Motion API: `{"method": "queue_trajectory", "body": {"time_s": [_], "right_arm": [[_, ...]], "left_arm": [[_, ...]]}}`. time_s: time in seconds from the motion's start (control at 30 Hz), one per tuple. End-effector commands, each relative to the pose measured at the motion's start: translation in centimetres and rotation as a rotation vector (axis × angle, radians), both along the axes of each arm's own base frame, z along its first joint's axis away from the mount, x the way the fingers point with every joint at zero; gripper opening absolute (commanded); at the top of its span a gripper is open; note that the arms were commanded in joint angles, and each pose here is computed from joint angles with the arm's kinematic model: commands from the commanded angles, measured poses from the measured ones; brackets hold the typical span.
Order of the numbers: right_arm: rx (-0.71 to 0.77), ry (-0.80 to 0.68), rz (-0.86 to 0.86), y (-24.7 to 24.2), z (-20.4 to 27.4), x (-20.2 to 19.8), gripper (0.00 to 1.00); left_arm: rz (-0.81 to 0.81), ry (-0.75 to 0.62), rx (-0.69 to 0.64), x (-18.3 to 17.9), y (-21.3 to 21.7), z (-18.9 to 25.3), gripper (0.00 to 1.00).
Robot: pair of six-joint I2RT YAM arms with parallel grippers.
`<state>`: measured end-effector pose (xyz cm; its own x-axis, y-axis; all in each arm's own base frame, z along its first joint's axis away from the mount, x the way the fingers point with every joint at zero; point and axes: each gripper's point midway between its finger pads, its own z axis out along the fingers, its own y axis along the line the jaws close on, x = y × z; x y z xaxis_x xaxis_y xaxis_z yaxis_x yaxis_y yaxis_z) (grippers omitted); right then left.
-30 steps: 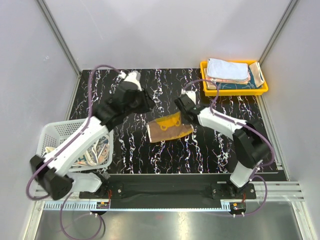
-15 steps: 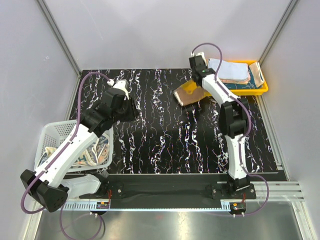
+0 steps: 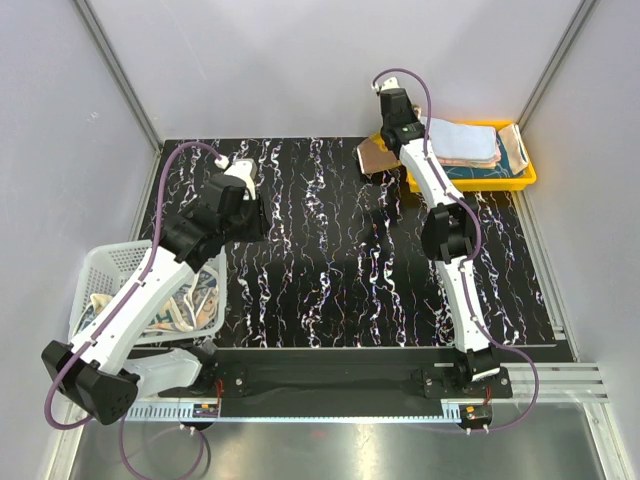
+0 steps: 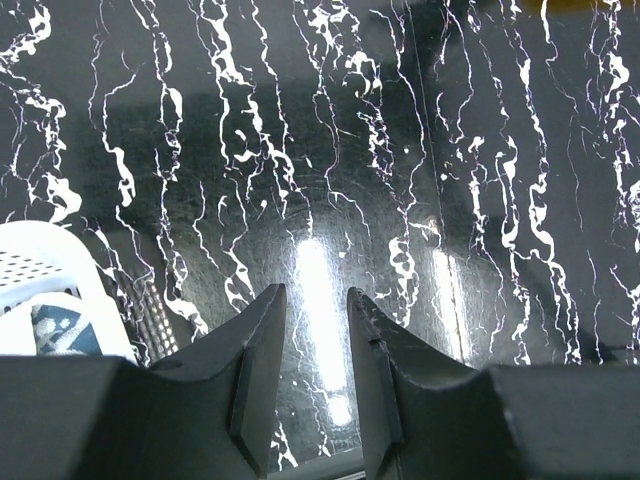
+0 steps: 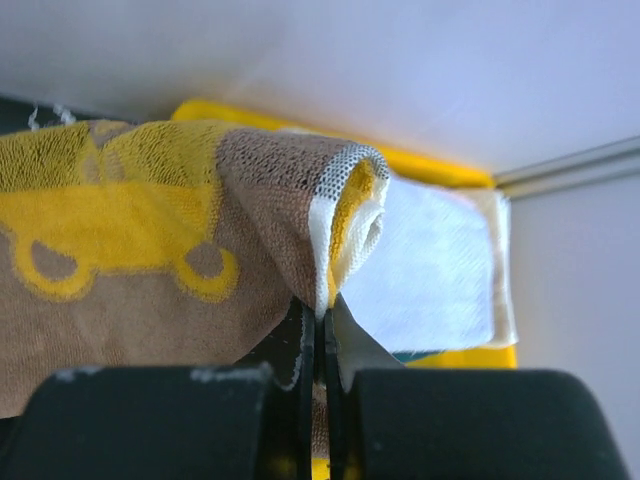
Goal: Fold and stack the towels
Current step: Neatly place the folded towel into the bin
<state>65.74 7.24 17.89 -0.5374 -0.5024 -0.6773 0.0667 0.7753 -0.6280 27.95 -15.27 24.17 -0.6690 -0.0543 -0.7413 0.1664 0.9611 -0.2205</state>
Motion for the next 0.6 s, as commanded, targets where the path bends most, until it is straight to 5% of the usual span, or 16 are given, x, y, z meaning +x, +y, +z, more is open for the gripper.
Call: {"method": "queue_trajectory", "body": {"time_s": [0.0,0.57], "right_arm": [[-0.049,-0.184,-0.004,-0.3,7.4,1.0,0.00],[-0.060,-0.284,-0.011,-1.2,14.3,-0.6,0.00]], "left_arm": [[-0.022,-0.038,-0.009,1.0,-0.3,0.6,0.36],[-0.042,-0.004,-0.052,1.5,-0.2,-1.0,0.35]]}}
